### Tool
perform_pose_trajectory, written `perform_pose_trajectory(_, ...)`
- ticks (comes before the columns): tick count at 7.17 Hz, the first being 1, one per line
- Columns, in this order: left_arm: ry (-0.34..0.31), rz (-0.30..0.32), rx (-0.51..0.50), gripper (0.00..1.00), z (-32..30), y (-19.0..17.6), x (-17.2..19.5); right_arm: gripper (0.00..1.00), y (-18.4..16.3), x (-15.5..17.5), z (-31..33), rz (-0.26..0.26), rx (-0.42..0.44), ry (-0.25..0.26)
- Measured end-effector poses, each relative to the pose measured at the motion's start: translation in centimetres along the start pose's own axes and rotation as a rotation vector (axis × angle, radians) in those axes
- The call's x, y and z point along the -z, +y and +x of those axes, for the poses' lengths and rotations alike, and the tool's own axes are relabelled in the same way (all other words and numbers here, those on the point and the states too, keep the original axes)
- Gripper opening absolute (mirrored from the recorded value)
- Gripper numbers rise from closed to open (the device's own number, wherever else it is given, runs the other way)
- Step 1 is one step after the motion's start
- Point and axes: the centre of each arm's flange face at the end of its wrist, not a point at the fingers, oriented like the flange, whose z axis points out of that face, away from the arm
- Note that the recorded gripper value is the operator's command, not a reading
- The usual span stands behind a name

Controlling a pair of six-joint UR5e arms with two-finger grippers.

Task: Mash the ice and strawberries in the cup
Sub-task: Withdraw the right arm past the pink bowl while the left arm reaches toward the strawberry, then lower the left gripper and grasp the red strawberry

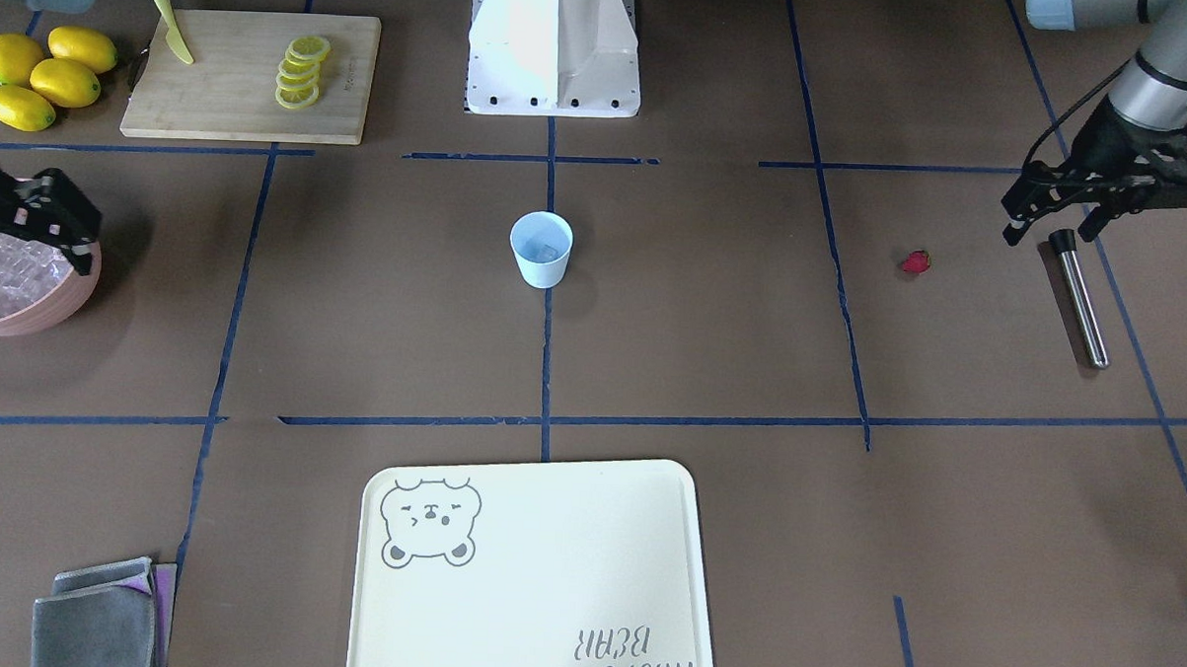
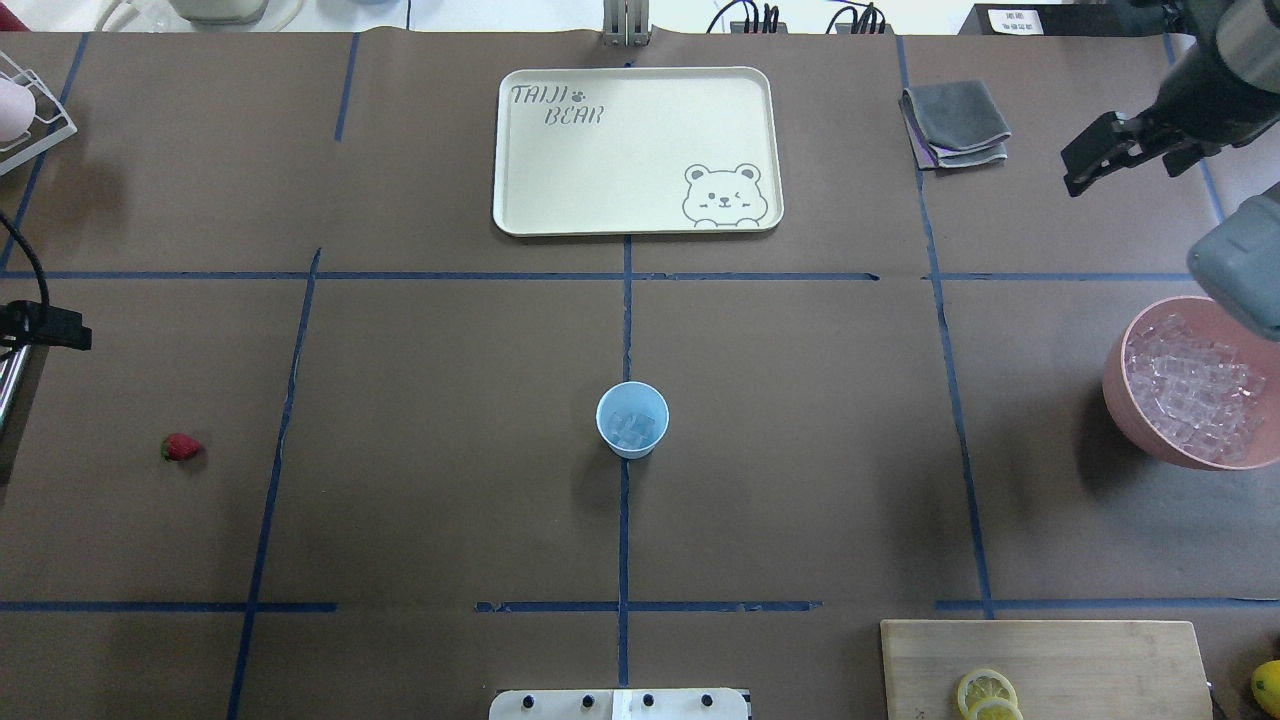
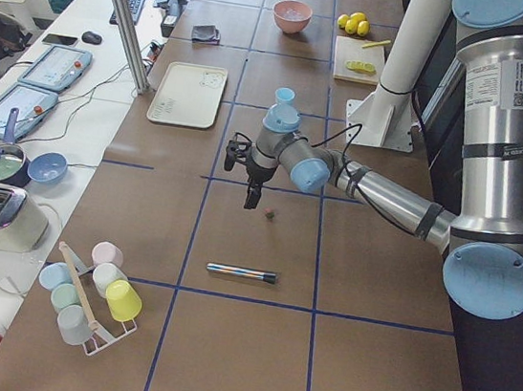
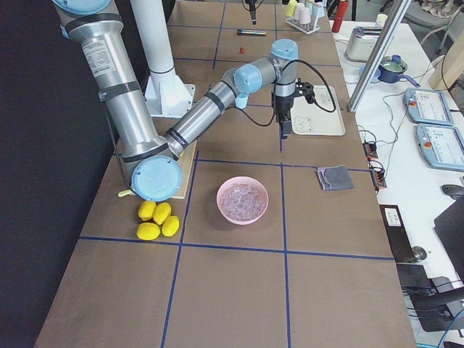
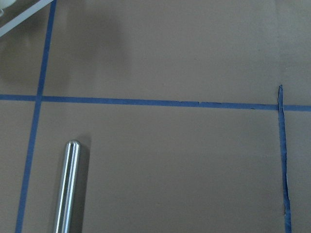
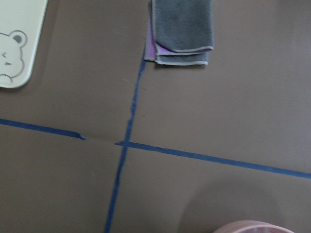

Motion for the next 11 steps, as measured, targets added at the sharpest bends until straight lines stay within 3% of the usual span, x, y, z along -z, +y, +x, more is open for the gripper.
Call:
perform_pose_trajectory(2,-0.008,0.012,0.010,0.98,2.8,2.8,-4.0,0.99,1.9,0.6,8.3,-0.018,0.024,-0.003)
perform_pose_trajectory(5,-0.007,0.029,0.007,0.97,4.1,6.1,-9.8,0.99,4.9,-0.4,14.2,-0.016,0.040,-0.015)
perform_pose_trajectory(8,-0.015,0.018,-0.008,0.91,4.6,7.6,-11.2,0.99,5.5,-1.3,15.3,-0.008,0.038,-0.027)
perform_pose_trajectory(11,-0.017,0.004,-0.016,0.74,4.9,8.2,-11.6,0.99,5.5,-1.5,15.4,-0.011,0.031,-0.029)
